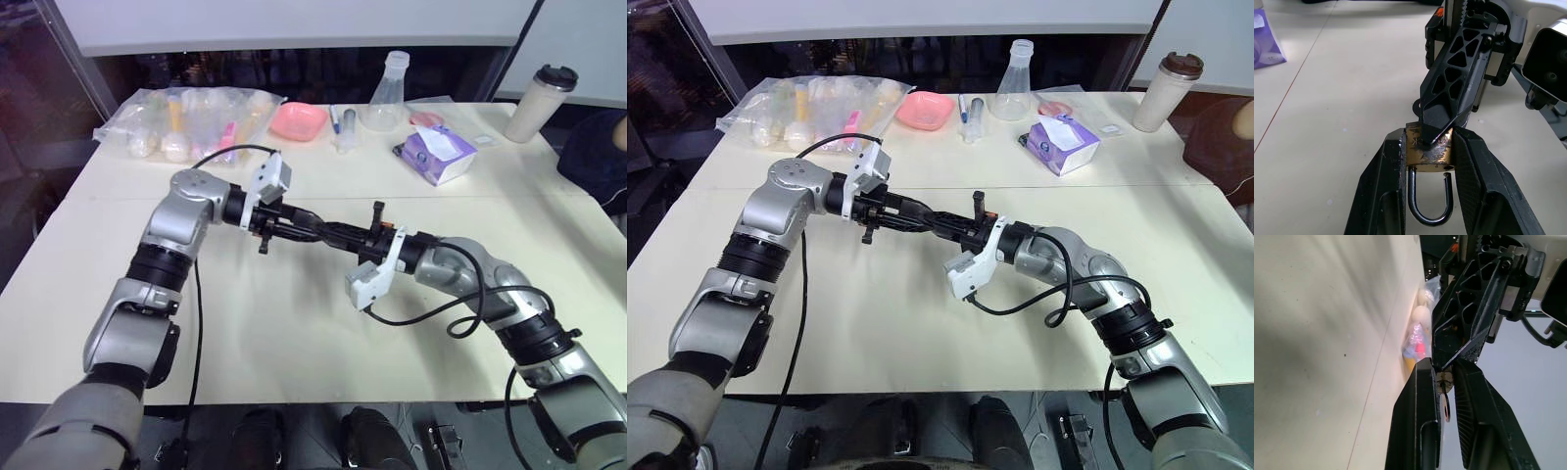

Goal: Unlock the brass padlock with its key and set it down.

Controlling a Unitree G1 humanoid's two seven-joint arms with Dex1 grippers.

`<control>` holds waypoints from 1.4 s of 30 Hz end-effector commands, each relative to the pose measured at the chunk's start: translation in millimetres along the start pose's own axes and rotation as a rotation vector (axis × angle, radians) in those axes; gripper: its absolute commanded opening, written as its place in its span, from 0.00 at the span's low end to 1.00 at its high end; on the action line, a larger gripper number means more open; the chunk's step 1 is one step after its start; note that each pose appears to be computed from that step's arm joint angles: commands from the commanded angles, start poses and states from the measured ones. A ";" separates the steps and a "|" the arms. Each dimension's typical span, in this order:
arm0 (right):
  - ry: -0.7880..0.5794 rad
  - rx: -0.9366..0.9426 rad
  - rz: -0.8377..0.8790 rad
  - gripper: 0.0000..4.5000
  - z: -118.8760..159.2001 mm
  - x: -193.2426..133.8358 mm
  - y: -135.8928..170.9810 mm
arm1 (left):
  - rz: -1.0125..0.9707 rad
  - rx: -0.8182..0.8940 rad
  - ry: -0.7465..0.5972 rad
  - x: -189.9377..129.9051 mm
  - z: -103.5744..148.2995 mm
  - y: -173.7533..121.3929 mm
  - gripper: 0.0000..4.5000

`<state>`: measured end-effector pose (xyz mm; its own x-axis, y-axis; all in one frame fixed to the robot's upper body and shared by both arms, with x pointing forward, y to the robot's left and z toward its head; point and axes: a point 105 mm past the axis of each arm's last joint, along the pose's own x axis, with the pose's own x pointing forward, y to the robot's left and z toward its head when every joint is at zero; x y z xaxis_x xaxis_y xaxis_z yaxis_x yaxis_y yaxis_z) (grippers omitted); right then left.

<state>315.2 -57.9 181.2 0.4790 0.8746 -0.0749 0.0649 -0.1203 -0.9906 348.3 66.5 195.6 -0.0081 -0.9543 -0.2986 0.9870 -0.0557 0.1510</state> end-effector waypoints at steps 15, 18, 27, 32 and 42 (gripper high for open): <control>-0.009 -0.039 -0.066 0.00 -0.1 -0.1 -20.8 | 0.090 0.075 0.024 -13.4 3.2 9.1 0.94; 0.000 -0.016 -0.050 0.00 -1.6 -0.4 -16.6 | 0.218 0.035 -0.093 -35.5 23.3 24.6 0.99; 0.009 -0.008 -0.045 0.00 -3.4 -1.8 -14.8 | 0.215 0.006 -0.113 -48.1 23.4 12.7 0.70; 0.010 -0.008 -0.043 0.00 -3.7 -2.2 -14.6 | 0.178 -0.005 -0.124 -45.7 25.6 2.6 0.20; 0.015 -0.005 -0.040 0.00 -5.5 -2.6 -15.2 | 0.130 0.009 -0.070 -26.6 8.8 -6.2 0.01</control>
<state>318.0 -59.6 183.9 0.4905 0.8680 -0.0770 0.0600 -0.1217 -0.9907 342.5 92.7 207.8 0.1111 -0.9733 -0.2008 0.9865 0.0836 0.1407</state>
